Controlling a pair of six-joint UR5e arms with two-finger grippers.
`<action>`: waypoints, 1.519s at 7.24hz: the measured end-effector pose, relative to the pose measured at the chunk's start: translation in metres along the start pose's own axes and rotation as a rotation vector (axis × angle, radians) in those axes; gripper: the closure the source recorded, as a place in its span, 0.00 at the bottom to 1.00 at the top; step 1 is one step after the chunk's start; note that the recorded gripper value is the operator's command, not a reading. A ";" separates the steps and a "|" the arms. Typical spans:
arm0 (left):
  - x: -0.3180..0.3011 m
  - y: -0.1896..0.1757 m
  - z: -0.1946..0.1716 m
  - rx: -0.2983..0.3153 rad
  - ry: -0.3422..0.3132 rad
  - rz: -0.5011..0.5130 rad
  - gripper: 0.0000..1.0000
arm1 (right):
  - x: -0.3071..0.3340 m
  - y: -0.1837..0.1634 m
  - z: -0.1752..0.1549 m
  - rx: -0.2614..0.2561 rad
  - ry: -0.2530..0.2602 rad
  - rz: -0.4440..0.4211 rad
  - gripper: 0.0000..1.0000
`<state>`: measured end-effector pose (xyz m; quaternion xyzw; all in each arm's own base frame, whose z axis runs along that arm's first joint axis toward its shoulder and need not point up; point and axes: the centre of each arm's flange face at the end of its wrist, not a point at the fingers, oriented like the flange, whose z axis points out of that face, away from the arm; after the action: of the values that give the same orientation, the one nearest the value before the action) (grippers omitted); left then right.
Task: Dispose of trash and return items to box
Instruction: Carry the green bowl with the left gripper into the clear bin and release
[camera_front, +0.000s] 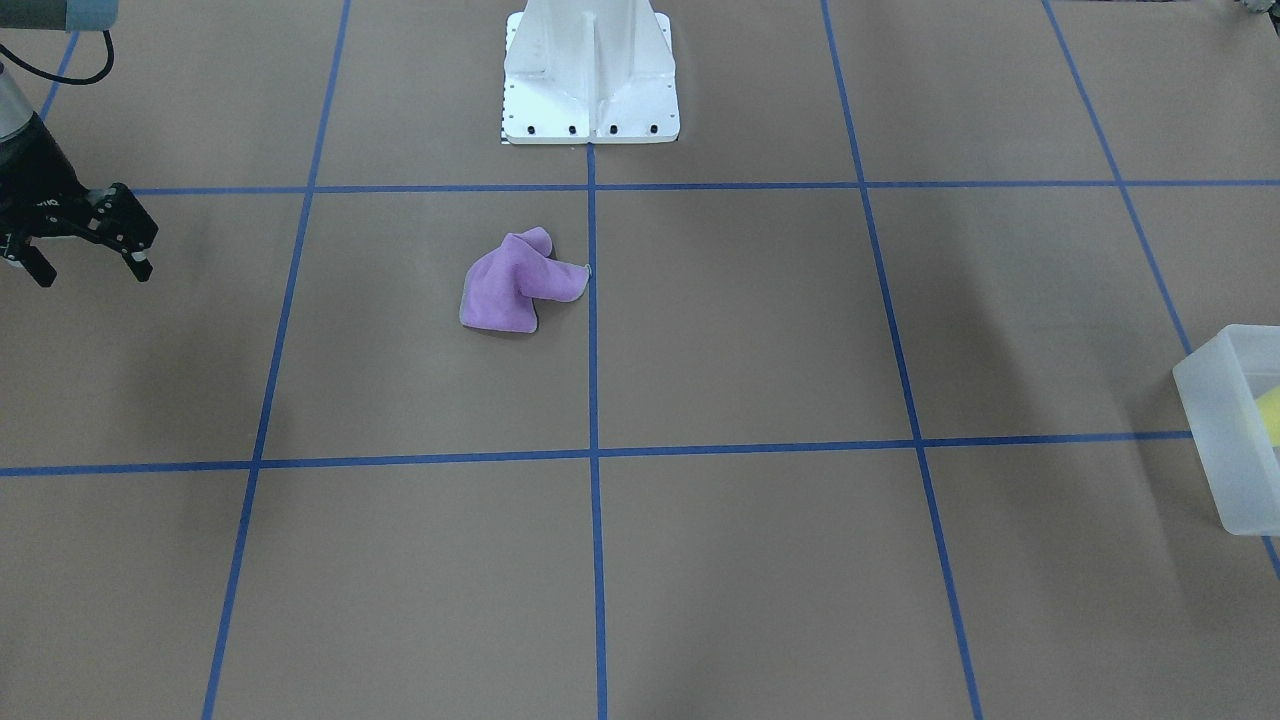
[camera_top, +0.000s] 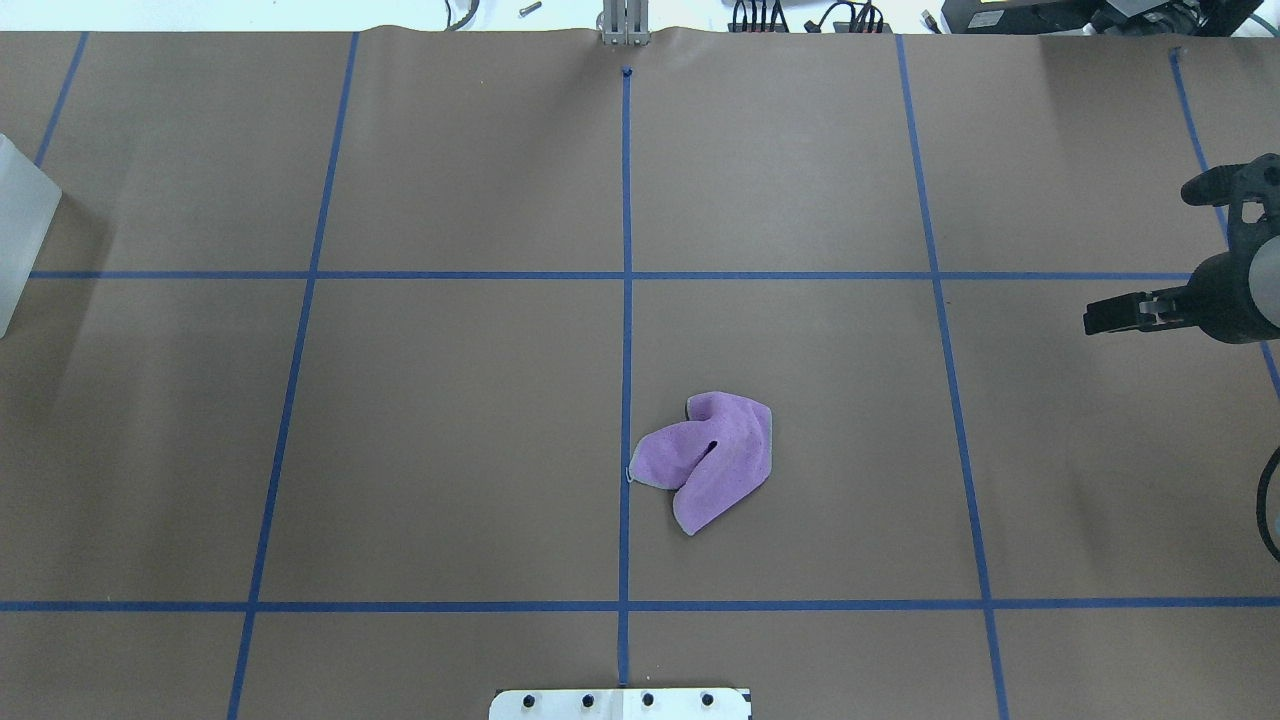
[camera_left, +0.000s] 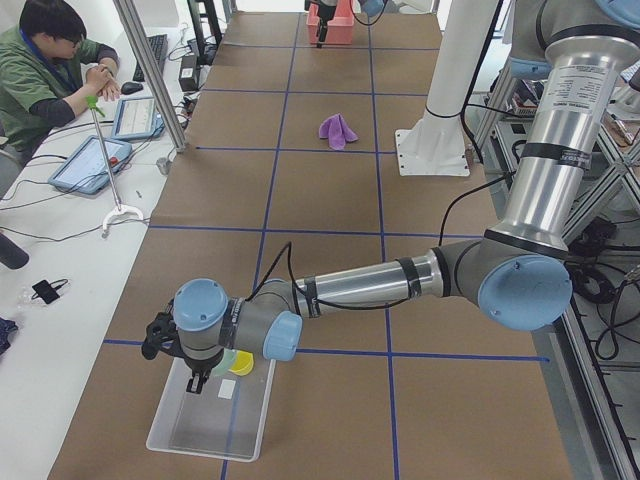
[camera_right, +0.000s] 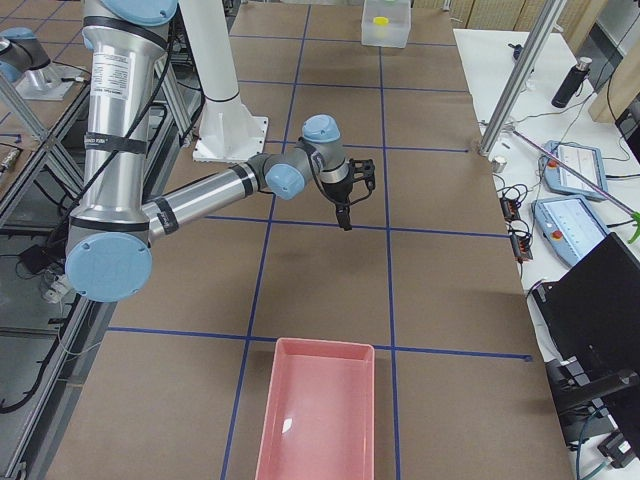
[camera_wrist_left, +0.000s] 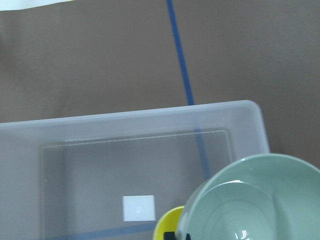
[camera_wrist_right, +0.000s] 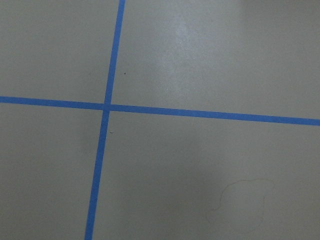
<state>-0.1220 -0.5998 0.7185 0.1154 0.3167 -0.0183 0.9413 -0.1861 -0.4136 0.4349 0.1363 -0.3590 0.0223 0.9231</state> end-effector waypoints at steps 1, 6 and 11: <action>-0.018 -0.002 0.006 0.000 -0.085 -0.085 1.00 | -0.001 0.000 0.000 -0.001 -0.001 -0.001 0.00; 0.010 0.010 0.089 0.025 -0.179 -0.272 0.66 | -0.003 0.001 0.001 0.006 0.004 -0.007 0.00; 0.029 0.013 0.103 0.031 -0.186 -0.219 0.01 | -0.003 0.000 0.001 0.011 0.008 -0.008 0.00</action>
<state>-0.0368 -0.6100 0.7833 0.0923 0.2384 -0.1365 0.9571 -0.1886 -0.4138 0.4337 0.1429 -0.3545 0.0213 0.9238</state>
